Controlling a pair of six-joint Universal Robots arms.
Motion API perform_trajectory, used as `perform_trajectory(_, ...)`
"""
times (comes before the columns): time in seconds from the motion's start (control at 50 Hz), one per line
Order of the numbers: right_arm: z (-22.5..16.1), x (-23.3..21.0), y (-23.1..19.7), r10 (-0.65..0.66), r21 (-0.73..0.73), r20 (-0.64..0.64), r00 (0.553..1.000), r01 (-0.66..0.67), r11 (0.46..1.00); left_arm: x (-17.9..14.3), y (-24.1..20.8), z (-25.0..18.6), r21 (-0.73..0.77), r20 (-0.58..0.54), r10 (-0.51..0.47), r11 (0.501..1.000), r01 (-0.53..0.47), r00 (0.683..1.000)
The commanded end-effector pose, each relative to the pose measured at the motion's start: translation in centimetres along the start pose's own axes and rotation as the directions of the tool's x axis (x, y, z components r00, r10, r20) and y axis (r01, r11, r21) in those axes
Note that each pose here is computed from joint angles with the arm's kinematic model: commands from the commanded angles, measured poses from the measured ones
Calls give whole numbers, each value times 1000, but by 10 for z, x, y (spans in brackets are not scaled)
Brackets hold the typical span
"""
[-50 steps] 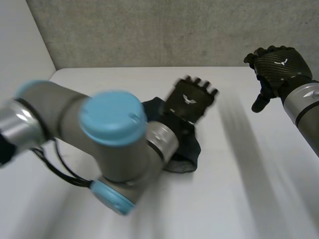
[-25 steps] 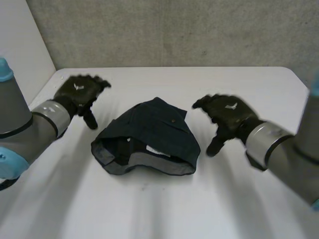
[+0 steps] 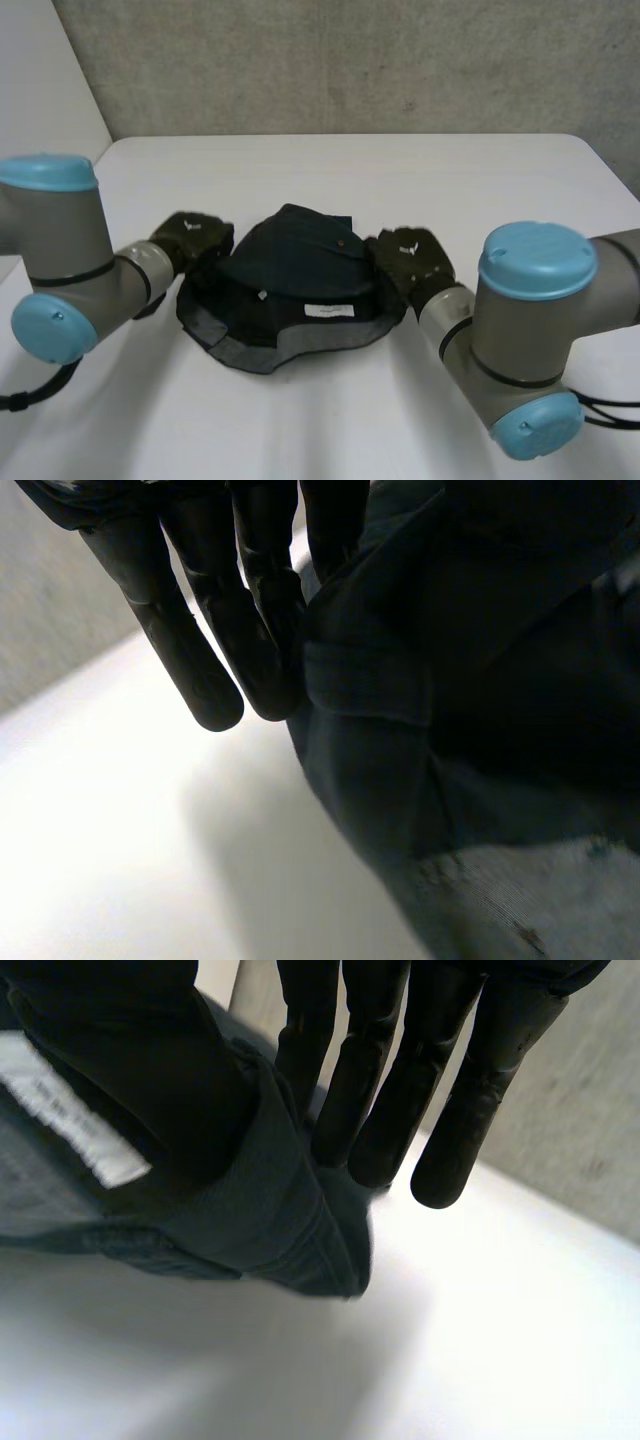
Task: Fold the shorts.
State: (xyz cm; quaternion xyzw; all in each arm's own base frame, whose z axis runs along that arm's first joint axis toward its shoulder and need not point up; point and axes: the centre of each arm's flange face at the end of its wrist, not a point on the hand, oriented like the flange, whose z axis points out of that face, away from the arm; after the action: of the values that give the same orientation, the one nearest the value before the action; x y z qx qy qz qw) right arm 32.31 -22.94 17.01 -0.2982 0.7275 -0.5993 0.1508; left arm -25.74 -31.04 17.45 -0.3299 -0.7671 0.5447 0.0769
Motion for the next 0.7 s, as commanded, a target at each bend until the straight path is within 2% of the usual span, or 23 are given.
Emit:
perform_trajectory(0.02,-15,8,-50,-41,154,-29,999,45,987,0,-73,-41,227,52,35,973,-46,998)
perform_trajectory(0.1,-22,16,-69,-64,206,-58,996,74,976,-14,-129,-74,416,127,13,907,-65,992)
perform_trajectory(0.12,-25,18,-75,-62,226,-63,996,74,971,-21,-148,-86,476,164,-14,877,-67,986)
perform_trajectory(0.16,-25,21,-80,-54,240,-72,996,70,968,-26,-164,-95,523,192,-46,850,-63,980)
perform_trajectory(0.2,-23,30,-86,-33,248,-96,995,56,967,-29,-186,-106,580,200,-83,813,-49,976)
perform_trajectory(0.26,-22,35,-88,18,256,-99,995,8,967,-16,-201,-115,615,154,-98,788,-18,983)
perform_trajectory(0.36,-18,55,-88,171,247,-108,979,-140,959,27,-205,-131,593,30,-68,804,37,997)
perform_trajectory(0.44,-16,79,-82,254,212,-145,956,-221,952,53,-201,-144,558,-23,-56,828,60,998)
perform_trajectory(0.5,-17,81,-80,269,179,-117,956,-246,952,59,-201,-152,553,-9,-69,831,62,998)
perform_trajectory(0.58,-17,76,-77,266,119,-21,964,-262,958,60,-209,-170,582,34,-89,811,53,995)
perform_trajectory(0.64,-15,79,-76,269,107,-4,963,-267,958,60,-211,-168,586,43,-77,810,38,996)
perform_trajectory(0.7,-5,82,-66,278,73,-2,960,-278,958,66,-205,-148,559,54,-48,829,10,997)
